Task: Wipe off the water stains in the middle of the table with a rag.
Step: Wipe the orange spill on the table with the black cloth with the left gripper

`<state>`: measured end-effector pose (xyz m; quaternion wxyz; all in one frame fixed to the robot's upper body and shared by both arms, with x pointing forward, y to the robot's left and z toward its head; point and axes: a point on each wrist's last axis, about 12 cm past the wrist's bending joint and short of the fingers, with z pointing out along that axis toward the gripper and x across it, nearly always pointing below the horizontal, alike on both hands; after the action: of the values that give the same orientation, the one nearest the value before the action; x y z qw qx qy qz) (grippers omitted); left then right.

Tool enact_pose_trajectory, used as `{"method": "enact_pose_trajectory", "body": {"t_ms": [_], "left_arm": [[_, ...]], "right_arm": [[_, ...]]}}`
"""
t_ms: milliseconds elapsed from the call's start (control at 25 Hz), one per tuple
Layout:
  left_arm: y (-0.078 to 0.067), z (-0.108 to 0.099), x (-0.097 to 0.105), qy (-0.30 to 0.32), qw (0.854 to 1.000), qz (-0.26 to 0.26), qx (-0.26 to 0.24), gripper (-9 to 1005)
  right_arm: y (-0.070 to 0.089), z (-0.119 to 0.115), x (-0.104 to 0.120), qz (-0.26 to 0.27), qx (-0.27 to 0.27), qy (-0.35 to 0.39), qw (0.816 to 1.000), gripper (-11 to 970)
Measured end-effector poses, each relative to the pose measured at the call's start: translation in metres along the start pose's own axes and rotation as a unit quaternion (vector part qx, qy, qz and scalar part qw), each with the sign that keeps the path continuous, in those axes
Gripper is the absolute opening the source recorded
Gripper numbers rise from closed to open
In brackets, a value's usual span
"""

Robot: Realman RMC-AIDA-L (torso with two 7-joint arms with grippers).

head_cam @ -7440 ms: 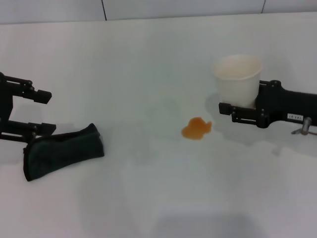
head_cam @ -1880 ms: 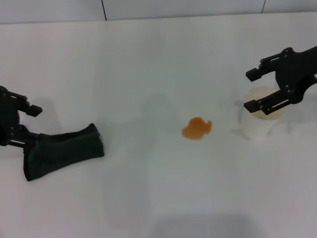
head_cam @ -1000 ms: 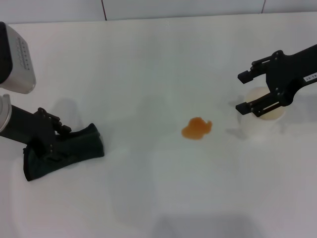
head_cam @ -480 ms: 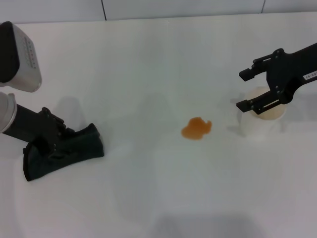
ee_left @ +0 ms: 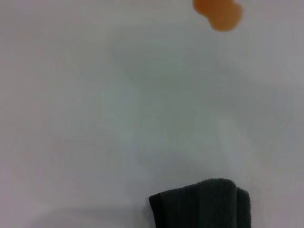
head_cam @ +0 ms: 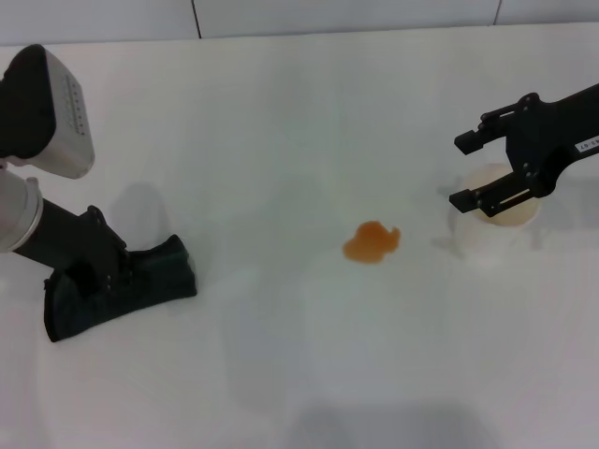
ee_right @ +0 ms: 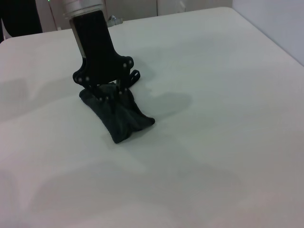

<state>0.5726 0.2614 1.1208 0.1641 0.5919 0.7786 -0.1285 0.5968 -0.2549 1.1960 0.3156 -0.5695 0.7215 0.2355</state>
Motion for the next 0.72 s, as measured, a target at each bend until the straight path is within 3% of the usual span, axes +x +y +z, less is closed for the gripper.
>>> {"method": "enact_pose_trajectory", "body": {"t_ms": [280, 560, 720], "left_arm": [[0.011, -0.006, -0.014, -0.019, 0.999, -0.017, -0.035, 68], [0.03, -0.008, -0.055, -0.073, 0.995, -0.015, -0.071, 71], [0.041, 0.004, -0.085, -0.087, 0.994, 0.0, -0.071, 73]], "right_arm": [[0.001, 0.0, 0.002, 0.002, 0.0, -0.001, 1.0, 808], [0.003, 0.0, 0.007, 0.008, 0.0, -0.004, 1.0, 808], [0.005, -0.002, 0.012, 0.01, 0.003, -0.001, 1.0, 808]]}}
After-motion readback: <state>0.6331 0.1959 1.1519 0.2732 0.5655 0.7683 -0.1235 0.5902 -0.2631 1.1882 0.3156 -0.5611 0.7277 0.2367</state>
